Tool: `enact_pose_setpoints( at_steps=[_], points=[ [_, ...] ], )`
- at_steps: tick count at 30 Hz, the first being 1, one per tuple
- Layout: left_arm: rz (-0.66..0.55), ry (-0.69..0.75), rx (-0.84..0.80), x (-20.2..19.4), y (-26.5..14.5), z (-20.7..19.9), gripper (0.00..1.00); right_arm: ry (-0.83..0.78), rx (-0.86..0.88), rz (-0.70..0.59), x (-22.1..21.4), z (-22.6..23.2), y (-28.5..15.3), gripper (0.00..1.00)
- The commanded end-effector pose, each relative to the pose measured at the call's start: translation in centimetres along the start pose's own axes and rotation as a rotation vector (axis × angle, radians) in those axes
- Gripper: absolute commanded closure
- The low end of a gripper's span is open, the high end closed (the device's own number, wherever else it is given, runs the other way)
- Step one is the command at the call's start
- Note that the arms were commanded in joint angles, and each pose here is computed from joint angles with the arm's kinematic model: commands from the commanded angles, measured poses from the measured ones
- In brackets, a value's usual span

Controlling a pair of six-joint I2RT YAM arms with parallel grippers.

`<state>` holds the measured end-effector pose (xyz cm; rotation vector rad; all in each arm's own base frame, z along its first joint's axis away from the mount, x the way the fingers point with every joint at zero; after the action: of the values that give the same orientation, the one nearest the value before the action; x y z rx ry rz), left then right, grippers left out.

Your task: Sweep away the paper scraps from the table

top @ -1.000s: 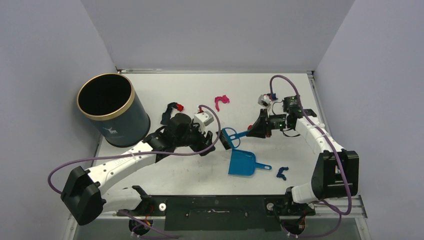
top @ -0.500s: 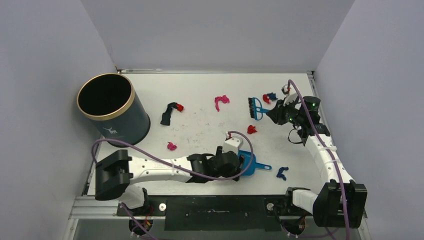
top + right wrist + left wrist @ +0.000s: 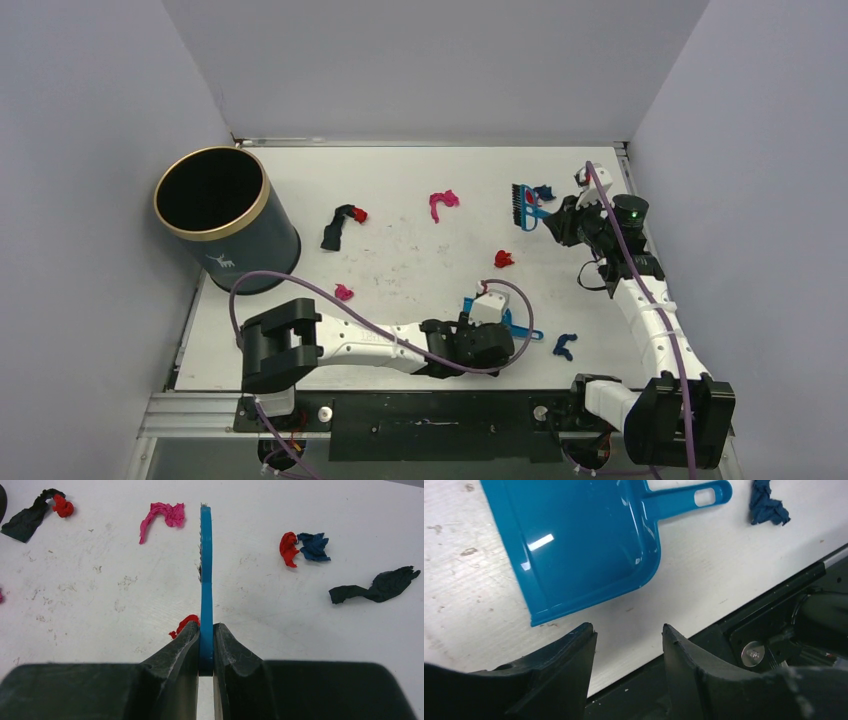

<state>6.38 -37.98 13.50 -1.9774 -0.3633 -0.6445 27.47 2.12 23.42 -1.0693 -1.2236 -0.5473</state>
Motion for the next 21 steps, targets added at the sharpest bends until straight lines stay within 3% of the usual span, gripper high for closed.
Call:
enact_pose_setpoints(
  at_steps=[1, 5, 9, 14, 21],
  points=[
    [0.043, -0.035, -0.078, -0.1, 0.4, -2.2, 0.54, -0.031, -0.03, -0.064, 1.2, -0.3, -0.4, 0.95],
    [0.084, -0.029, -0.093, -0.5, 0.5, -2.1, 0.55, -0.035, -0.033, -0.071, 1.3, -0.3, -0.6, 0.95],
    [0.115, -0.052, -0.073, -0.6, 1.3, -0.7, 0.46, -0.038, -0.039, -0.074, 1.4, -0.4, -0.7, 0.95],
    [0.059, -0.109, -0.016, 0.7, 2.8, 2.4, 0.38, -0.046, -0.046, -0.08, 1.2, -0.4, -0.8, 0.95],
    [-0.077, -0.09, 0.066, 6.1, 5.3, 5.1, 0.37, -0.041, -0.049, -0.085, 1.2, -0.4, -0.8, 0.95]
  ],
)
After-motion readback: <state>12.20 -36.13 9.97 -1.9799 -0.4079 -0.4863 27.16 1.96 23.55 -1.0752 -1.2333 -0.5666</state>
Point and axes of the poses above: each gripper's point midway between its finger pads, its own y axis out along the fingers, its own z axis along the line the jaws close on, x = y × z, the point moved 9 cm from there along -y, back along the fingers, and after that the axes turned 10 degrees about -y, right-handed, at the moved point
